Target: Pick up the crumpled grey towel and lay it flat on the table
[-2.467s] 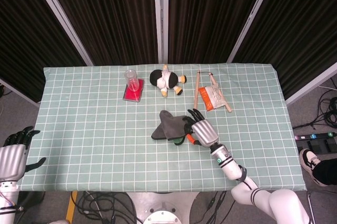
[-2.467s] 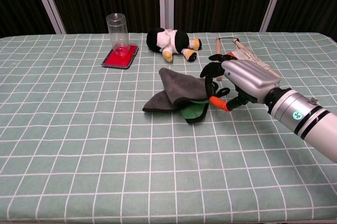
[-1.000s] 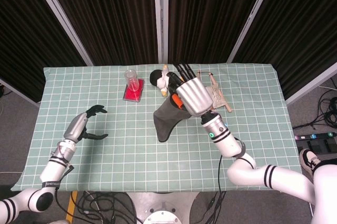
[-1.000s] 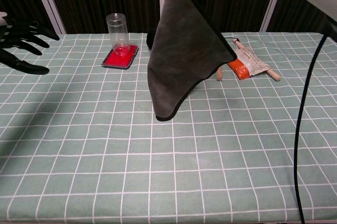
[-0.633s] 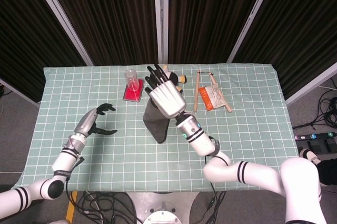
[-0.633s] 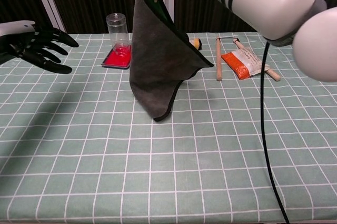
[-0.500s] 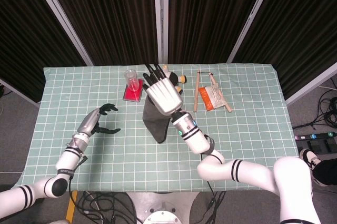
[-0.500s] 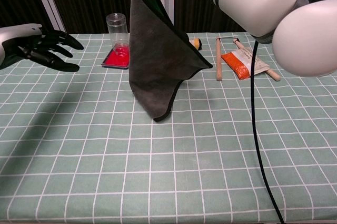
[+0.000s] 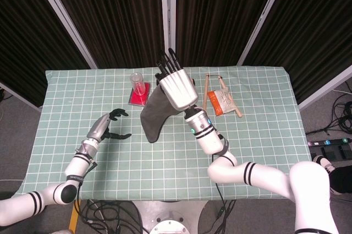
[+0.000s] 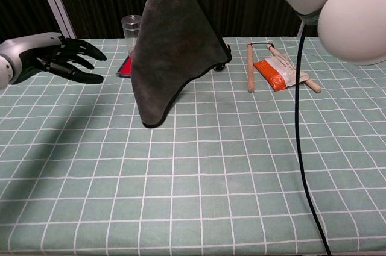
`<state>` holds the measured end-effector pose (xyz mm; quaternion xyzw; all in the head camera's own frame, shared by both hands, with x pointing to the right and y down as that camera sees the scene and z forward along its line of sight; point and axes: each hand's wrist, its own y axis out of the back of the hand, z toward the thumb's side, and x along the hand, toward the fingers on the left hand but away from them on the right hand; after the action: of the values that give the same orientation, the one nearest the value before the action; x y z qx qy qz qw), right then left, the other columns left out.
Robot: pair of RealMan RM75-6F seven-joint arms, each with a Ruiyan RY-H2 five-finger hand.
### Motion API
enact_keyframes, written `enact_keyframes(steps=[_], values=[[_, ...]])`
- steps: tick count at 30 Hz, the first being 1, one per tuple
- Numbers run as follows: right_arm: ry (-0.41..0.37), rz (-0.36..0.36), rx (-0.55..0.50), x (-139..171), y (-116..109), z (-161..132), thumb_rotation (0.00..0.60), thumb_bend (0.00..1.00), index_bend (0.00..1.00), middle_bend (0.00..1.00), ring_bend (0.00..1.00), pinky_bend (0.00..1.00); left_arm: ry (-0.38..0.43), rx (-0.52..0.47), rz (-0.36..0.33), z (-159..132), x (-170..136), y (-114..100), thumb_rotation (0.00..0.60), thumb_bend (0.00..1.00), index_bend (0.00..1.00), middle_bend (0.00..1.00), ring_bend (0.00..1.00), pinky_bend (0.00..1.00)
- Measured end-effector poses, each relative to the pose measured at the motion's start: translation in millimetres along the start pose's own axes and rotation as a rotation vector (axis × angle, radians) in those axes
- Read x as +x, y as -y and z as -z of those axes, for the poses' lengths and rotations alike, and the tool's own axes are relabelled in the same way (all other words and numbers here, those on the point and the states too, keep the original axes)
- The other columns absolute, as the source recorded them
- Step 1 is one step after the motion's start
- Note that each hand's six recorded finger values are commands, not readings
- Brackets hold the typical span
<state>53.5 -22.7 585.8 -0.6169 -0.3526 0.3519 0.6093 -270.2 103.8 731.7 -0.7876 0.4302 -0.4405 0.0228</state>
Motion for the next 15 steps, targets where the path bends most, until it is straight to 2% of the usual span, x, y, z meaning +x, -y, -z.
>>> enact_keyframes(steps=[6, 11, 15], values=[[0.025, 0.019, 0.019, 7.9, -14.6, 16.0, 0.6, 0.44, 0.63, 0.24, 0.0, 0.0, 0.065, -0.008, 0.033, -16.6, -9.9, 7.9, 0.596, 0.0, 0.36, 0.26, 0.22, 0.26], [0.014, 0.001, -0.011, 13.7, -15.6, 9.3, 0.6, 0.44, 0.63, 0.24, 0.0, 0.0, 0.149, -0.024, 0.087, -36.9, -14.1, 21.4, 0.6, 0.0, 0.36, 0.26, 0.22, 0.26], [0.005, -0.009, -0.039, 17.7, -14.9, 0.6, 0.6, 0.44, 0.63, 0.24, 0.0, 0.0, 0.198, -0.028, 0.149, -48.9, -7.2, 40.1, 0.6, 0.0, 0.34, 0.26, 0.22, 0.26]])
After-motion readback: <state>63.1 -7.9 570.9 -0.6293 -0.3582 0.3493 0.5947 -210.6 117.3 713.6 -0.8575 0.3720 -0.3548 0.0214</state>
